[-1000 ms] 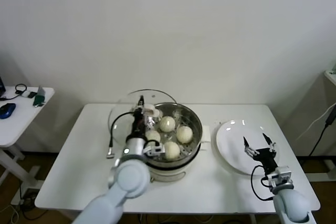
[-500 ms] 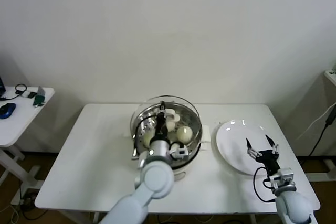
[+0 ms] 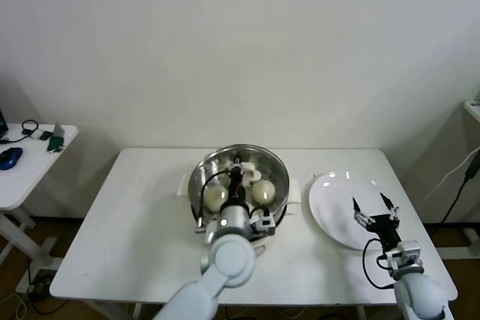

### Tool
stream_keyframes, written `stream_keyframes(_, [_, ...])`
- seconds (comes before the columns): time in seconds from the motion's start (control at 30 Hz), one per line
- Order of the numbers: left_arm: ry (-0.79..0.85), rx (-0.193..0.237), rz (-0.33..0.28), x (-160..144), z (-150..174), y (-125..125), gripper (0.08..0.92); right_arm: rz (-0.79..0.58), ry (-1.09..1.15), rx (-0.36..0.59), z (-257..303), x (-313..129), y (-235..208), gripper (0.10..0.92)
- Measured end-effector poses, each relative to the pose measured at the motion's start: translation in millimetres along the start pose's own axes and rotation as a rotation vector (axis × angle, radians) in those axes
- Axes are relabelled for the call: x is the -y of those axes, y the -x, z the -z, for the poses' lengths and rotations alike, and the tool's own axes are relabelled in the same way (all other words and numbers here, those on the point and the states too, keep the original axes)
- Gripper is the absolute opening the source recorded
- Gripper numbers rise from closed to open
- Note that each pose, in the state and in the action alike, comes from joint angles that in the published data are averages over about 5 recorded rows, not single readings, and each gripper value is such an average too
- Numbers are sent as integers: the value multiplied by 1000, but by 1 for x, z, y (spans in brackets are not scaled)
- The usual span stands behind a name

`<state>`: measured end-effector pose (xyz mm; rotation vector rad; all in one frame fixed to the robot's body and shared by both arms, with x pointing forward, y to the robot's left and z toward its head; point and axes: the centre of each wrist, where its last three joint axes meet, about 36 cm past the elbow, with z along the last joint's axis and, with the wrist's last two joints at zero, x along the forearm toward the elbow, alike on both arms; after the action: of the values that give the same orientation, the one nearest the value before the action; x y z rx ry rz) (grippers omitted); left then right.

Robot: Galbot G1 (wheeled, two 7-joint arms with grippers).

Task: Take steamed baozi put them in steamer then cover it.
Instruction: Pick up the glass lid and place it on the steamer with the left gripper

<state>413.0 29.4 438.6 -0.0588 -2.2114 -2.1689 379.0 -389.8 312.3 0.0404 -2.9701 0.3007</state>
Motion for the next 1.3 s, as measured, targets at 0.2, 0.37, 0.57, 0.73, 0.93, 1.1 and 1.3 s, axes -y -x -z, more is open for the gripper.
stream_keyframes(0.2, [10,0,-2,4,0,2,154,-2,1,2,0,2,-1,823])
stream_keyframes(0.37, [16,-2,2,5,-3,3,154,-2,1,4,0,4,-1,823])
stream_keyframes(0.57, [16,0,-1,9,-3,1,154,-2,4,5,0,3,0,823])
stream_keyframes(0.73, [14,4,-7,12,-2,0,154,-2,4,2,-1,3,-1,823])
stream_keyframes(0.93, [18,3,-5,16,-3,1,154,-2,5,3,-1,4,-1,823])
stream_keyframes(1.1, [19,3,2,18,-3,1,154,-2,7,5,-1,4,-1,823])
stream_keyframes(1.3, [24,6,5,21,-2,0,154,0,11,5,-2,3,-1,823])
